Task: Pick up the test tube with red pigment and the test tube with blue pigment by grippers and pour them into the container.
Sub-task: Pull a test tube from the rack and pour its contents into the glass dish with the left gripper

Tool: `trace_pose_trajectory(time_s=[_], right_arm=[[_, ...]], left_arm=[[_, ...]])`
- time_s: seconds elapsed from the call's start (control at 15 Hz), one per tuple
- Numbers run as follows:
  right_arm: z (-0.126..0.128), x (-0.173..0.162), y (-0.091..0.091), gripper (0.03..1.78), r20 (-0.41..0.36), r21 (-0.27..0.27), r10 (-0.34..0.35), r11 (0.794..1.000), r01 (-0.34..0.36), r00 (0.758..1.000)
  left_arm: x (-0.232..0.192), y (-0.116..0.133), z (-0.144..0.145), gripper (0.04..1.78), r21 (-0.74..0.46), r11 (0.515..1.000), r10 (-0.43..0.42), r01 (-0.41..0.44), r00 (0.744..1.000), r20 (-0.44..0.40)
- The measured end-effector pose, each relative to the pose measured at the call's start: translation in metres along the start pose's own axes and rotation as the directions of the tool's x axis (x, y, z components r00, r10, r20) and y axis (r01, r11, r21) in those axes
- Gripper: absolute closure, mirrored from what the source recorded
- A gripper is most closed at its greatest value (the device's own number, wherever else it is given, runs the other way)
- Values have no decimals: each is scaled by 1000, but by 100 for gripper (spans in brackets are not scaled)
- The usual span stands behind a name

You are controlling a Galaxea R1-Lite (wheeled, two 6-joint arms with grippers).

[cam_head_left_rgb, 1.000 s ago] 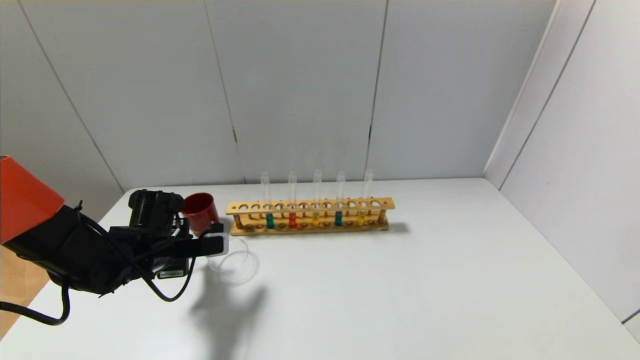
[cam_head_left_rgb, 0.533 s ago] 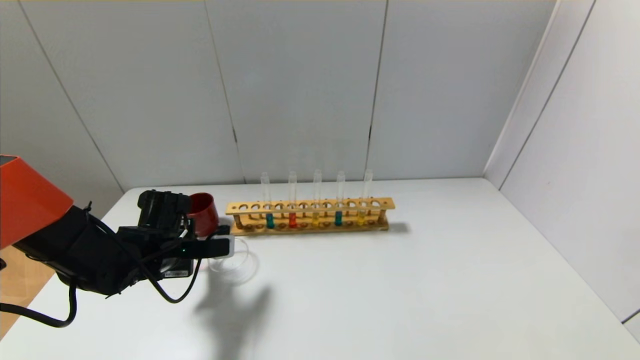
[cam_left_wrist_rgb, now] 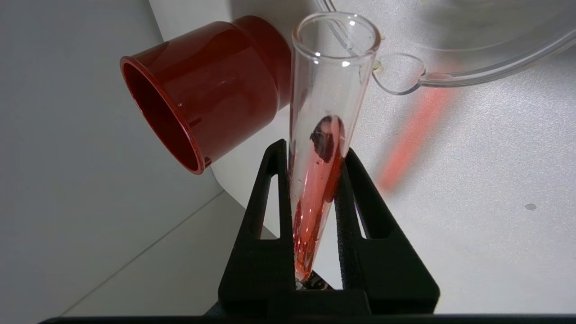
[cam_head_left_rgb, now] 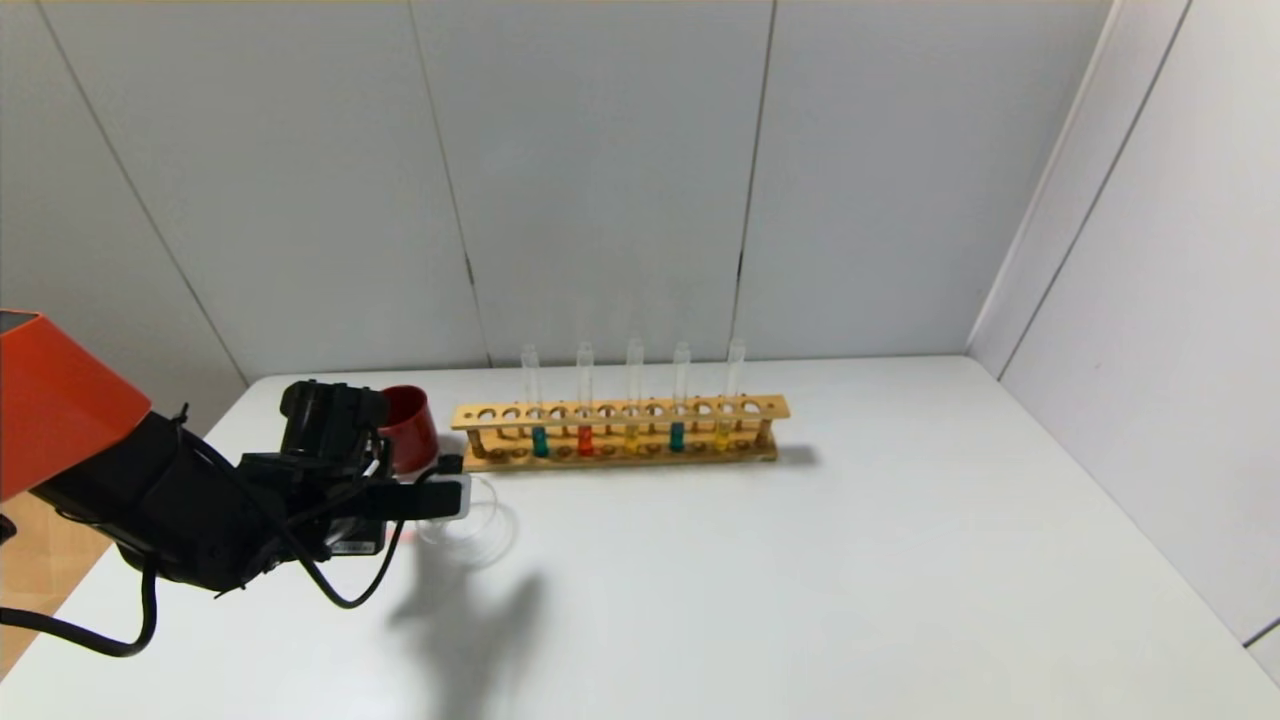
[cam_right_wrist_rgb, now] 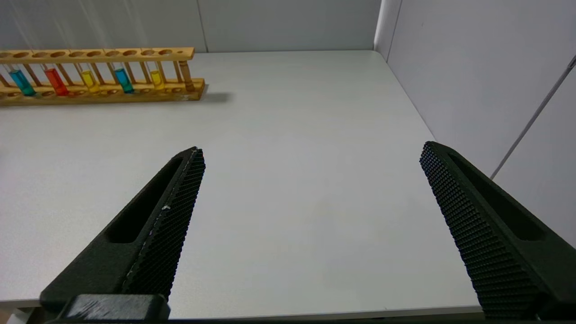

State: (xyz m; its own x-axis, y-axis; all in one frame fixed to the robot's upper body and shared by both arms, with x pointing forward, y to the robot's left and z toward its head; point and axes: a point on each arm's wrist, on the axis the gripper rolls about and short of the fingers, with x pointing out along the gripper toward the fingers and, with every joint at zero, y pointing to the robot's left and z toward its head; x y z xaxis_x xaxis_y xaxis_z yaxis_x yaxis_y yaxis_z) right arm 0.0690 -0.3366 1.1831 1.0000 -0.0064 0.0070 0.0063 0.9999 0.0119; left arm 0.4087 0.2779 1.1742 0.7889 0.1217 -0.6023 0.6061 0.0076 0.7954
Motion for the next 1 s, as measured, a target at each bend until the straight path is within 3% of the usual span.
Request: trace_pose_trajectory(time_s=[1.0], right_arm=[[0, 0, 0, 6, 0, 0, 0, 1000, 0, 1000]], left_arm=[[10, -1, 2, 151, 54, 999, -6, 8, 999, -37]])
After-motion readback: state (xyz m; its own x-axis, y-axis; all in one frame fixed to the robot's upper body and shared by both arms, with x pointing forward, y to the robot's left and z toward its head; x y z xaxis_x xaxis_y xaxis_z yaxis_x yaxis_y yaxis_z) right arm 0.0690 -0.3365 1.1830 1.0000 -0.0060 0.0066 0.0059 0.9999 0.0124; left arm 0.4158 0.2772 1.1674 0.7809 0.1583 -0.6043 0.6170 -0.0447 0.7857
